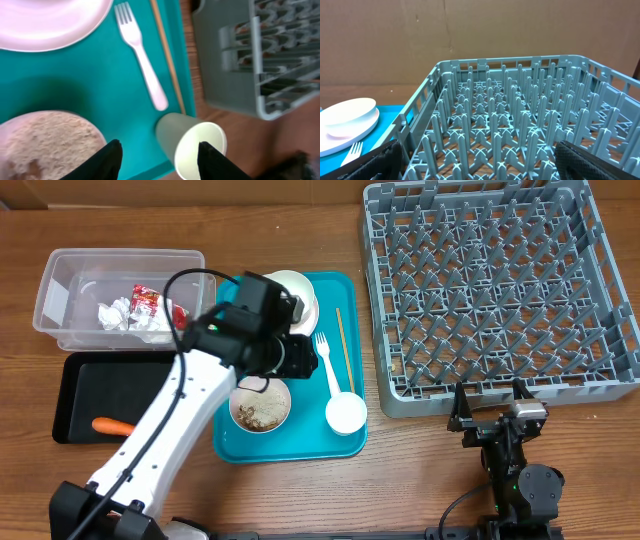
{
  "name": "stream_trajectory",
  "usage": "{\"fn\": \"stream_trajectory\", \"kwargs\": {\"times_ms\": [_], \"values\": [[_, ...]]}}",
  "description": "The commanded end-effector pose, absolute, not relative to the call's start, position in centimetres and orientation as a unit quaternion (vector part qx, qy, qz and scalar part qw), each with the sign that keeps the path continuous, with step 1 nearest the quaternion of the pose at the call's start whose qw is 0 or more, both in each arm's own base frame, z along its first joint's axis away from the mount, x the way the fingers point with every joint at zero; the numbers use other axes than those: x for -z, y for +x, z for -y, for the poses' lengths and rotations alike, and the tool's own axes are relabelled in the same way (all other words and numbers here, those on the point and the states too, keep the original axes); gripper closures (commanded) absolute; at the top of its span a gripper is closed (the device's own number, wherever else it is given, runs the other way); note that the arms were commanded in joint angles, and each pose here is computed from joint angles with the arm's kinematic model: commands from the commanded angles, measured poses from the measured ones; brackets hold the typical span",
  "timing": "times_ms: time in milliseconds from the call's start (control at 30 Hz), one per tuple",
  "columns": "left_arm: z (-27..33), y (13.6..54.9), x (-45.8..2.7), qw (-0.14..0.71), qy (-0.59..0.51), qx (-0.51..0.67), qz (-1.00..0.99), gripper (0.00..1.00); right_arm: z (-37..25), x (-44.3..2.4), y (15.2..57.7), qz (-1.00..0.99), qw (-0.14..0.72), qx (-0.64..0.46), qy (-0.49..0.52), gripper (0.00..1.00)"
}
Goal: Sort waste into correct bins and load items into the dishwasher
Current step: 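Move left gripper back over the white bowl of rice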
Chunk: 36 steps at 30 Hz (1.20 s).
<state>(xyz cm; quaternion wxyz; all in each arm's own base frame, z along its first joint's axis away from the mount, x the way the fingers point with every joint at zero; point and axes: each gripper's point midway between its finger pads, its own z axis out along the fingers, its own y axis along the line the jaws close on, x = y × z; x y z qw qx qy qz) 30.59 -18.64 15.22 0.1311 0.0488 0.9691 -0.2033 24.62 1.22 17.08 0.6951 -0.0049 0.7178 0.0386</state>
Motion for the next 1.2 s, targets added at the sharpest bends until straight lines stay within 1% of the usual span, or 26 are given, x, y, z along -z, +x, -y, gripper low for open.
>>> {"fn": "stream_trajectory", "kwargs": {"times_ms": [0,67,167,233,333,467,667,767,1000,1067,1167], "values": [[17.6,31.3,-15.5,0.174,0.022,0.124,-0.977,0.53,-1.1,-17.0,24.6,-0.715,0.698,-0.037,-0.004,0.00],[17.5,31.1,-15.4,0.183,0.010,0.094,-0.979,0.57,-1.1,-17.0,24.6,-0.715,0.698,-0.037,-0.004,0.00],[16.9,30.8,-15.2,0.194,-0.013,0.056,-0.979,0.61,-1.1,-17.0,24.6,-0.715,0.698,-0.037,-0.004,0.00],[16.4,30.5,-15.1,0.199,-0.028,0.031,-0.979,0.66,-1.1,-17.0,24.6,-0.715,0.698,-0.037,-0.004,0.00],[16.0,30.3,-14.8,0.198,-0.039,0.019,-0.979,0.67,-1.1,-17.0,24.6,-0.715,0.698,-0.037,-0.004,0.00],[15.7,29.8,-13.8,0.187,-0.054,0.014,-0.981,0.70,-1.1,-17.0,24.6,-0.715,0.698,-0.037,-0.004,0.00],[15.3,28.7,-11.1,0.168,-0.064,0.010,-0.984,0.71,-1.1,-17.0,24.6,-0.715,0.698,-0.037,-0.004,0.00],[14.8,28.2,-10.0,0.161,-0.063,0.001,-0.985,0.70,-1.1,-17.0,24.6,-0.715,0.698,-0.037,-0.004,0.00],[14.5,28.4,-8.9,0.170,-0.064,-0.004,-0.983,0.65,-1.1,-17.0,24.6,-0.715,0.698,-0.037,-0.004,0.00],[15.0,28.6,-8.8,0.174,-0.063,0.006,-0.983,0.64,-1.1,-17.0,24.6,-0.715,0.698,-0.037,-0.004,0.00],[15.4,28.7,-8.8,0.176,-0.062,0.014,-0.982,0.67,-1.1,-17.0,24.6,-0.715,0.698,-0.037,-0.004,0.00]]}}
